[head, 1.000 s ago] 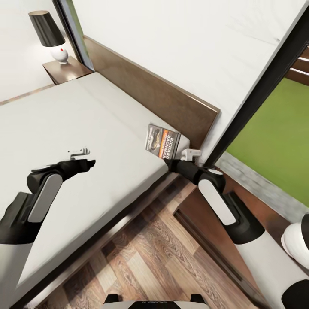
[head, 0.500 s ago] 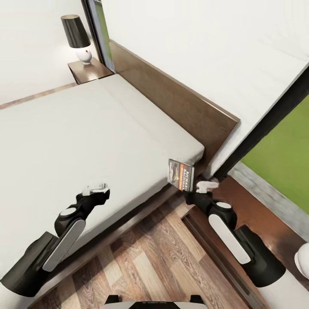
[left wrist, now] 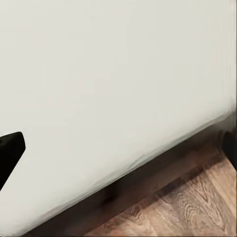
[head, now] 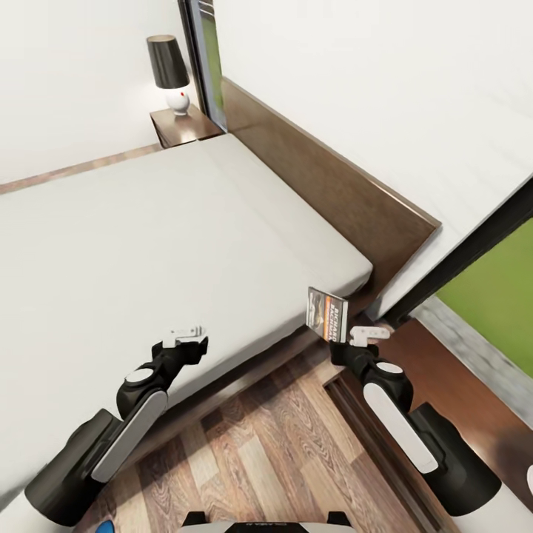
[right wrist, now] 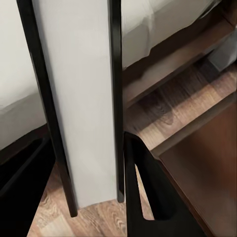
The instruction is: In the bedroom, move the book from the bed onto either nightstand, and place the two sandals side by side next to the bed.
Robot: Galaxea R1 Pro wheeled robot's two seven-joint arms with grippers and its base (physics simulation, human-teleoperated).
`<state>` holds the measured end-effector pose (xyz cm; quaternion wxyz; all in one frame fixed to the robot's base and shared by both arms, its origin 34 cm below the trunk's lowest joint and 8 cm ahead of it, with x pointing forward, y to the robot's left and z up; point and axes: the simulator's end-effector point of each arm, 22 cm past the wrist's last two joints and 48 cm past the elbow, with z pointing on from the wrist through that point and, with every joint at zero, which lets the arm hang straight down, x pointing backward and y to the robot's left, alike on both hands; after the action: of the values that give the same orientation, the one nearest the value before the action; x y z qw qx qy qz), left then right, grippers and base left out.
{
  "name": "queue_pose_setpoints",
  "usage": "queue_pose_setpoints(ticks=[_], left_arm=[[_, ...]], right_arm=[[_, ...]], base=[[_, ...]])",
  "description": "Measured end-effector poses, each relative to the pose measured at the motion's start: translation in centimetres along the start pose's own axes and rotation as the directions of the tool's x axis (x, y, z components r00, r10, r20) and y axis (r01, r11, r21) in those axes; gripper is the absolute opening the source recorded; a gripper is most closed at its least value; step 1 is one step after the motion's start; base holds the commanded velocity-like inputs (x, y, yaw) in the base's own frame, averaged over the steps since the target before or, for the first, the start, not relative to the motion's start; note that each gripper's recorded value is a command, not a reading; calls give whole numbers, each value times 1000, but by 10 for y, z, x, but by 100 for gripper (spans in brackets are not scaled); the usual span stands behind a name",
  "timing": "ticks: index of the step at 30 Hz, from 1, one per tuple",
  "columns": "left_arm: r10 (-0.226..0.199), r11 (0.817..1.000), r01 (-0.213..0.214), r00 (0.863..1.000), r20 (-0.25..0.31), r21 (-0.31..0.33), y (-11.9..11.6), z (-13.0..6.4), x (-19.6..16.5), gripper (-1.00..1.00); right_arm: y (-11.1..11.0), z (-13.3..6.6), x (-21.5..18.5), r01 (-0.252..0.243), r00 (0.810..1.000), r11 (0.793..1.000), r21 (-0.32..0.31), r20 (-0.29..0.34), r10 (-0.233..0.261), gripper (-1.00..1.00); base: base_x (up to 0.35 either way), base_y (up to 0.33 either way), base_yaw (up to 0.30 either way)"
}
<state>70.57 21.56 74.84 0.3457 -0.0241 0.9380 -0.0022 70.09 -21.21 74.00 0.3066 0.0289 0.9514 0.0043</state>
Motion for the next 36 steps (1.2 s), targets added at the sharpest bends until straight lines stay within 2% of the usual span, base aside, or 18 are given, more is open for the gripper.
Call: queue_pose_setpoints(ticks=[1,2,9,17,19,22,32,36], left_arm=[[-3,1000,3,1000,-2,7,-5,-2,-1,100],[-9,1000,10,1000,-19,29,-22,-5,2,100],[-10,999,10,1000,-20,36,-29,-16,-5,100],[-20,1000,20,1000,-10,23,-22,-26,-16,100],[-40,999,40,999,-5,3,-9,-27,-23,100],[-47,999,47,999,-12,-14,0,-30,-27,100],[-31,999,30,999,-24,-40,11,-44,-35,100],[-28,999,28,999,-21,-33,5,-50,-38,100]], right_arm=[[0,-2,-1,1,1000,1000,0,1,-1,-100],[0,-3,-2,2,1000,1000,2,1,-2,-100],[0,-14,-11,3,1000,1000,1,12,-3,-100],[1,-27,-19,3,1000,1000,-2,26,-3,-100],[1,-31,-21,3,1000,1000,-1,30,-3,-100],[-3,-35,-25,7,999,1000,6,37,-7,-100],[-14,-49,-31,24,999,999,23,31,-24,-100],[-14,-55,-34,29,999,999,24,32,-30,-100]], base=[[0,0,96],[0,0,96],[0,0,86],[0,0,74],[0,0,80],[0,0,83],[0,0,95],[0,0,76]])
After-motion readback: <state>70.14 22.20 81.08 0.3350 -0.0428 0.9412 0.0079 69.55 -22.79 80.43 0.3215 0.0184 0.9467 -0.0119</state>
